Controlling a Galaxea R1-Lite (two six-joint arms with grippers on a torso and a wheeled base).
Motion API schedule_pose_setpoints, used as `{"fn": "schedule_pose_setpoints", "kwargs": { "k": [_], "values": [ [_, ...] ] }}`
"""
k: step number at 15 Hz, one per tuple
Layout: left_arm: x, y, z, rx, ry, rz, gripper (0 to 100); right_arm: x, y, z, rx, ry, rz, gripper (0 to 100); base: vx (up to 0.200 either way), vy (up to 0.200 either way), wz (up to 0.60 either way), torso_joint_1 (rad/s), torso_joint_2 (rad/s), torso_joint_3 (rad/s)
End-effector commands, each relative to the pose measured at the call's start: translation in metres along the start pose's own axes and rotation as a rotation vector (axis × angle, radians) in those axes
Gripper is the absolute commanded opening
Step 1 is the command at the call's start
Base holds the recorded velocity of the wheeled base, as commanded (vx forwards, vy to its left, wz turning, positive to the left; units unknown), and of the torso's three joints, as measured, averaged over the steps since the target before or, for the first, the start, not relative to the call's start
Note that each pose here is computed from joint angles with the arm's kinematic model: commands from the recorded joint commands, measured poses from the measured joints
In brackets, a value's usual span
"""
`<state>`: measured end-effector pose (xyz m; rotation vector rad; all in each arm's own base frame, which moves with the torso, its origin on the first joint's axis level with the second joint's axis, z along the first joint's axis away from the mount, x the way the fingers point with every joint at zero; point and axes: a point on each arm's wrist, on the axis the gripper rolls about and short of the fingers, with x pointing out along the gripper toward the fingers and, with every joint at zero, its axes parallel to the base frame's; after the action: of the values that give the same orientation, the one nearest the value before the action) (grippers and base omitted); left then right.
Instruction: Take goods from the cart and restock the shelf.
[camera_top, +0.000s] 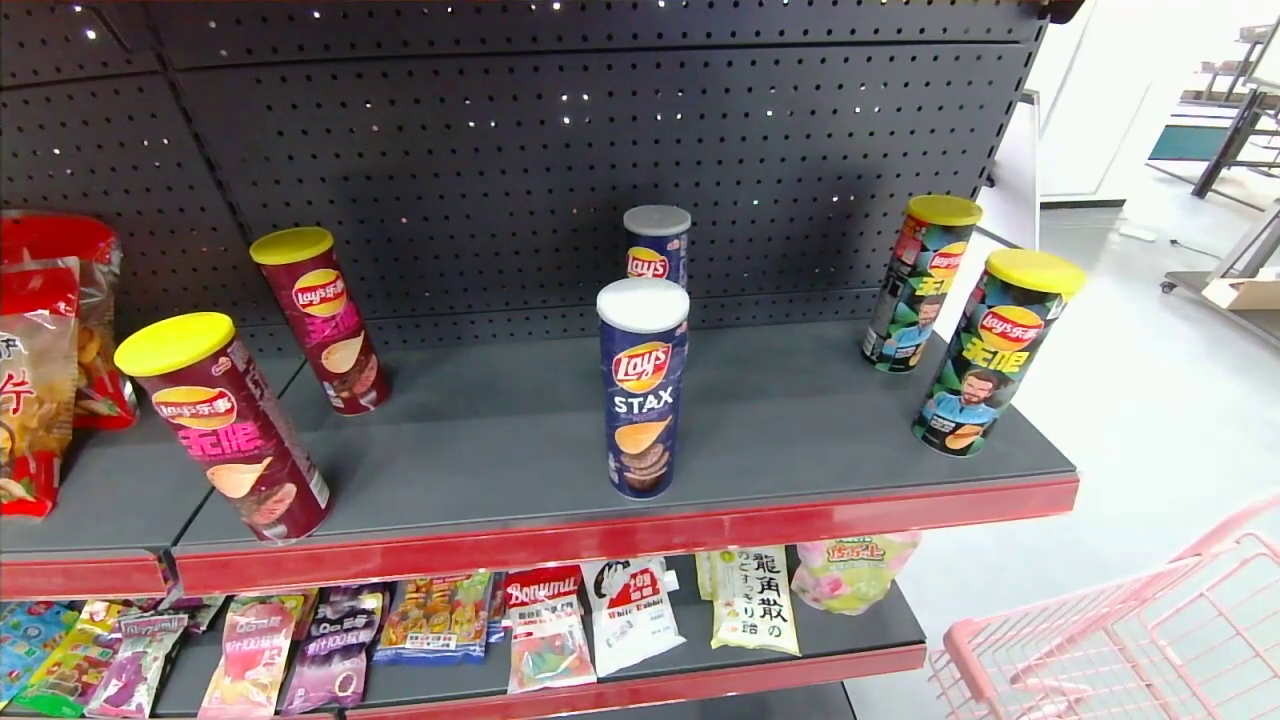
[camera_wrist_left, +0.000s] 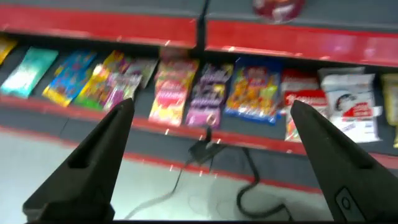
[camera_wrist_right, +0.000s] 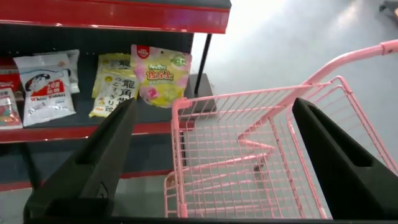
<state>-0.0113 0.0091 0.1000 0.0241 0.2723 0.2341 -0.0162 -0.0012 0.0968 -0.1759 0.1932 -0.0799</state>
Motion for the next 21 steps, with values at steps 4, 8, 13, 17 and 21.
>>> {"fn": "schedule_pose_setpoints", "kwargs": {
  "k": [4, 8, 13, 17, 21],
  "values": [
    [-0.005, 0.003, -0.013, -0.116, -0.092, 0.089, 100, -0.012, 0.001, -0.013, 0.044, -0.152, 0.002, 100, 0.0, 0.0, 0.0, 0.0, 0.0, 0.0],
    [-0.004, -0.001, -0.012, -0.122, -0.033, 0.3, 100, -0.012, 0.0, -0.013, 0.059, -0.149, -0.016, 100, 0.0, 0.0, 0.0, 0.0, 0.0, 0.0],
    [-0.001, -0.012, -0.02, -0.049, -0.2, -0.187, 100, -0.011, 0.001, -0.014, 0.115, -0.15, 0.008, 100, 0.0, 0.0, 0.0, 0.0, 0.0, 0.0],
    [-0.002, -0.012, -0.021, 0.017, -0.207, -0.285, 100, -0.01, 0.002, -0.014, 0.154, -0.155, 0.088, 100, 0.0, 0.0, 0.0, 0.0, 0.0, 0.0],
    [-0.006, -0.009, -0.027, 0.003, -0.242, -0.323, 100, -0.01, 0.003, -0.015, 0.157, -0.158, 0.071, 100, 0.0, 0.0, 0.0, 0.0, 0.0, 0.0]
  ]
}}
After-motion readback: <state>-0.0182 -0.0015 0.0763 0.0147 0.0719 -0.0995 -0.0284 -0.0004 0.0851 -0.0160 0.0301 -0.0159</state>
